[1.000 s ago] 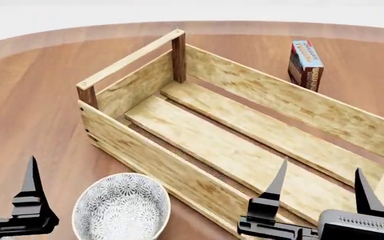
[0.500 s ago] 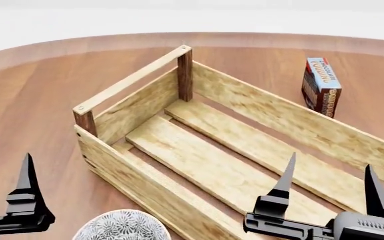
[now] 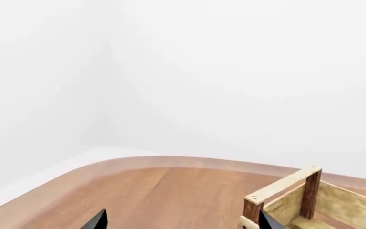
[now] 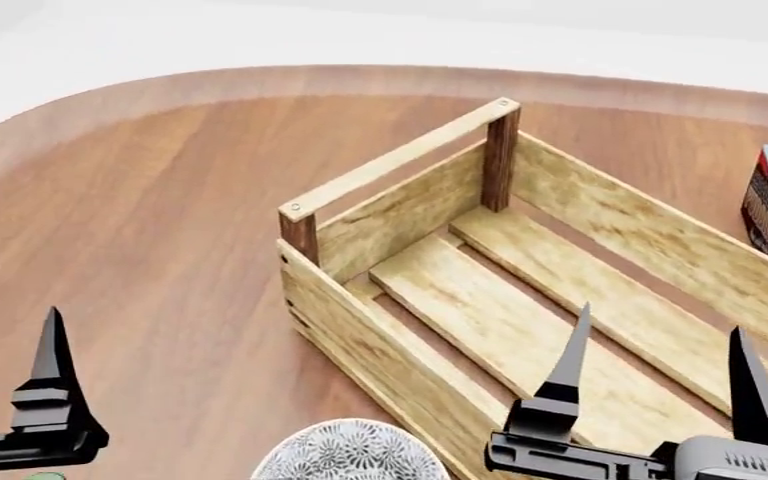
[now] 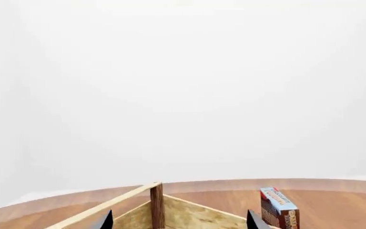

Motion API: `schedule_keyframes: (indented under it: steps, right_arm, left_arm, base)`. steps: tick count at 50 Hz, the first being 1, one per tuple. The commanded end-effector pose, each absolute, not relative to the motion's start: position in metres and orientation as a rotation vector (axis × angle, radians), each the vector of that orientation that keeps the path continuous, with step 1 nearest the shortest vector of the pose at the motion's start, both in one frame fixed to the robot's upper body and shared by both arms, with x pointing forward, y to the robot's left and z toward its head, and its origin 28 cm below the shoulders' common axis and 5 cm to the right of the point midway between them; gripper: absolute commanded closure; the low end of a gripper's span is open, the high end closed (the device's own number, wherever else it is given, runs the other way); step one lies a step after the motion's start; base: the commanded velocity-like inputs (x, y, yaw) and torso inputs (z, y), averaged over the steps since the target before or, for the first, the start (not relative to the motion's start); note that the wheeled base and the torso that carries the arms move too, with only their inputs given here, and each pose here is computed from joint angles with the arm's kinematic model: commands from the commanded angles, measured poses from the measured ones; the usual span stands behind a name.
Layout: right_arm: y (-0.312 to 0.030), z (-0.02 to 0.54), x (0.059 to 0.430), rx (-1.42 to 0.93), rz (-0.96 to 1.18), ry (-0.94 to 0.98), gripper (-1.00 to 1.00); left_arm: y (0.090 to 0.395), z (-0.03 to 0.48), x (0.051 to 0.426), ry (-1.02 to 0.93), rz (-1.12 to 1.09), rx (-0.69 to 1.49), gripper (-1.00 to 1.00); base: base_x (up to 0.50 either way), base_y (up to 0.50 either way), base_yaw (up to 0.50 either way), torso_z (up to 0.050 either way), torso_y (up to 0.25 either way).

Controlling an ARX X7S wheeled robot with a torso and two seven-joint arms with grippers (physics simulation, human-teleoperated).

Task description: Pick up the salad dressing and put it in the tray.

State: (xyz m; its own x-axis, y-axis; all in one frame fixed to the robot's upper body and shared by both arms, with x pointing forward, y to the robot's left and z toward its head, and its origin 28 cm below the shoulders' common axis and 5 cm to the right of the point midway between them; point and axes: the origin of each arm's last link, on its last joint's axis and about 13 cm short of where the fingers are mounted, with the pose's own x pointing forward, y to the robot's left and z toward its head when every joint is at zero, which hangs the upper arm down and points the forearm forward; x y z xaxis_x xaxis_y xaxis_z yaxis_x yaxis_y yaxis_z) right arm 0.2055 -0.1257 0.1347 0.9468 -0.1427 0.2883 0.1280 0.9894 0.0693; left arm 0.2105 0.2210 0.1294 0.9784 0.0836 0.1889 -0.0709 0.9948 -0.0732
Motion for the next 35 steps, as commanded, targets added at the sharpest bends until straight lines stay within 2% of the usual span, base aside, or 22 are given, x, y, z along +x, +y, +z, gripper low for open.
schedule_keyframes:
  steps: [1,35]
  right_arm:
    - [-0.1258,0.135,0.2048,0.05,-0.133,-0.304,-1.0]
    - [-0.1252,0.1344,0.2039,0.044,-0.122,-0.306,-1.0]
  left_arm:
    - [0.2211,0.1291,0.2105,-0.193,0.079,-0.067,-1.0]
    - [0.2214,0.1287,0.2103,-0.19,0.082,-0.068,-1.0]
  base:
    - [0.0,0.0,0.5,0.0,0.0]
    - [0.0,0.0,0.5,0.0,0.0]
